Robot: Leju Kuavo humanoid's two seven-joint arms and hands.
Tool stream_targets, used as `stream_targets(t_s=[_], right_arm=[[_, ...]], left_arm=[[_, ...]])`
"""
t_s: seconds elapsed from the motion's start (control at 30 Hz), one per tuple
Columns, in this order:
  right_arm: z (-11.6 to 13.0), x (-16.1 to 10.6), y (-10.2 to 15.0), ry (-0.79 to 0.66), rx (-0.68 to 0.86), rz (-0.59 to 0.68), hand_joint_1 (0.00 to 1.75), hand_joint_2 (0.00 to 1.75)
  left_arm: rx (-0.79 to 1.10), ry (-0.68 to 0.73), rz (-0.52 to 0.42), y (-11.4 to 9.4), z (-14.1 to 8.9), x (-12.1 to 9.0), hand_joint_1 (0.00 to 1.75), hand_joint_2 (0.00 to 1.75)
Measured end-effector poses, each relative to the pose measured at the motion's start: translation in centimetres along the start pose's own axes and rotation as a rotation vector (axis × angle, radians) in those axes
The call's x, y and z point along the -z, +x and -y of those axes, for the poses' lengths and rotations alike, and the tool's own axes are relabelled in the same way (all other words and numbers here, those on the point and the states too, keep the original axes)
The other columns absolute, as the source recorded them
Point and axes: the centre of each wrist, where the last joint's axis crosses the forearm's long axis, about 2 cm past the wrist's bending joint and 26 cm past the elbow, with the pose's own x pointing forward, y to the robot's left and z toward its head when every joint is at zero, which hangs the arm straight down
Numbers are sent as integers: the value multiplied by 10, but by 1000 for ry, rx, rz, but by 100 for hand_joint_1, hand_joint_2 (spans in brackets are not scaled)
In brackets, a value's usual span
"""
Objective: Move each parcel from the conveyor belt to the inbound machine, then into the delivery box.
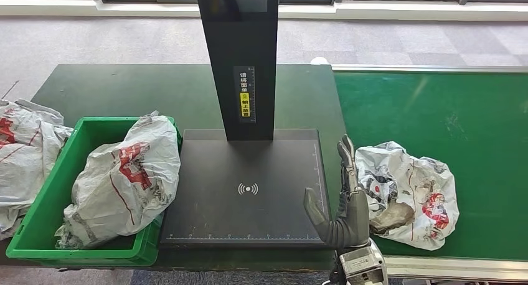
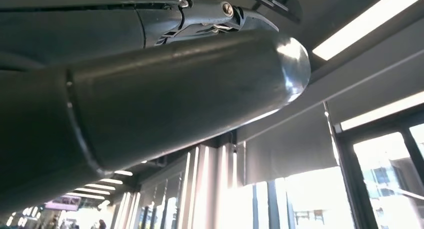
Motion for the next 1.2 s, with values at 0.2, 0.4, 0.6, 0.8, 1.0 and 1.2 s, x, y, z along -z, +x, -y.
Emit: stream_targets(t_s=[0.2,0.4,0.6,0.8,1.0,1.2], right_arm=[[0,0,0,1,2,-1,0,175],[0,5,-1,-31,-18,8,0,175],[-5,18,-3,-44,-41,27,0,175],[-4,24,-6,-114,-142,-2,0,175],[0,21,-11,-66,-305,-148,0,175],[17,-1,-41,166,-813,-616,0,175]], left_arm=[[-117,-58,39,40,30,4,0,0],[-808,81,144,99,76,-31,0,0],[-1441,101,151,204,109,-86,0,0],[-1889,32,207,290,99,-108,0,0],[-2136,-35,288,334,86,-119,0,0],[-2332,-154,426,360,76,-137,0,87]])
